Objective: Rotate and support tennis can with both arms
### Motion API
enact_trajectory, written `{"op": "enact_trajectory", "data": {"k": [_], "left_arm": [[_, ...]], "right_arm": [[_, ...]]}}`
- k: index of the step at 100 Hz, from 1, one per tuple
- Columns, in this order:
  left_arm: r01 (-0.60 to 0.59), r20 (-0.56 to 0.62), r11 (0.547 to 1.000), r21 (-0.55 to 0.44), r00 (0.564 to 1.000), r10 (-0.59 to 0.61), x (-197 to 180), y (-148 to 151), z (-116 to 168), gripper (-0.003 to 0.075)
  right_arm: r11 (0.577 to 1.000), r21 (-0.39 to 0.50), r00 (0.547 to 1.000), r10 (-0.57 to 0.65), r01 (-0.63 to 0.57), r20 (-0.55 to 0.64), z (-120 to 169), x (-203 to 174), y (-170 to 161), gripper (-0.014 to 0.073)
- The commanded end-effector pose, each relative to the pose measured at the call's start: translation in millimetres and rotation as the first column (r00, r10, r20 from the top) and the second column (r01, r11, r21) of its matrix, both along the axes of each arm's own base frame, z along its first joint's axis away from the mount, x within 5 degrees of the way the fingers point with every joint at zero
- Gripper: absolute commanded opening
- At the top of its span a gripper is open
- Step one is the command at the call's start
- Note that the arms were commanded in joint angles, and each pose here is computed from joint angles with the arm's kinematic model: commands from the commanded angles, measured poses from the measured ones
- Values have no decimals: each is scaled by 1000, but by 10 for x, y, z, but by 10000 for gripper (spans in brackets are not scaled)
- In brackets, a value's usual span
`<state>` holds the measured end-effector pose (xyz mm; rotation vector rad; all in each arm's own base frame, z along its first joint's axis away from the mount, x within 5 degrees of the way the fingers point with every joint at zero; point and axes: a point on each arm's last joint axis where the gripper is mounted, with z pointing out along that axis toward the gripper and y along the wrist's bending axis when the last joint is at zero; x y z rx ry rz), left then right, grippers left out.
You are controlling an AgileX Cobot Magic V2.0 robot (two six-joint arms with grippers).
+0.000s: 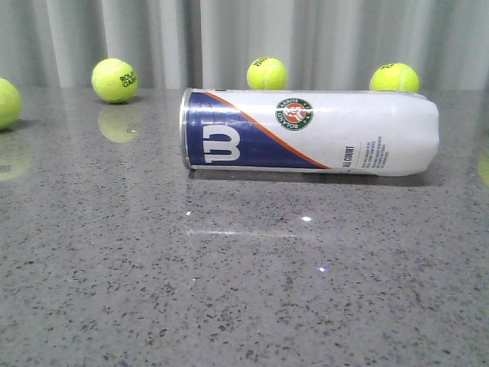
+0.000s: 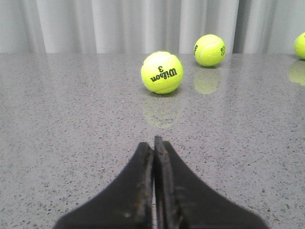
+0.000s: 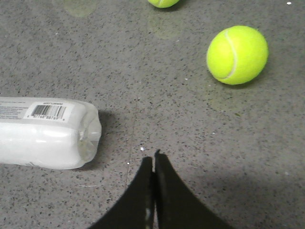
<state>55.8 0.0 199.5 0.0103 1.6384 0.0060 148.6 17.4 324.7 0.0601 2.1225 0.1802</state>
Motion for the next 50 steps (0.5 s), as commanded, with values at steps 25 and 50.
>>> {"op": "enact_trajectory", "data": {"k": [25,50], "left_arm": [[1,70,1000,-12,998,0,-7,-1,-64,-21],[1,70,1000,-12,998,0,-7,-1,-64,-21]], "right_arm": [[998,21,952,-60,56,299,-58,-478,-117,-66],[998,30,922,-61,54,383,-151,-764,-130,-66]]}}
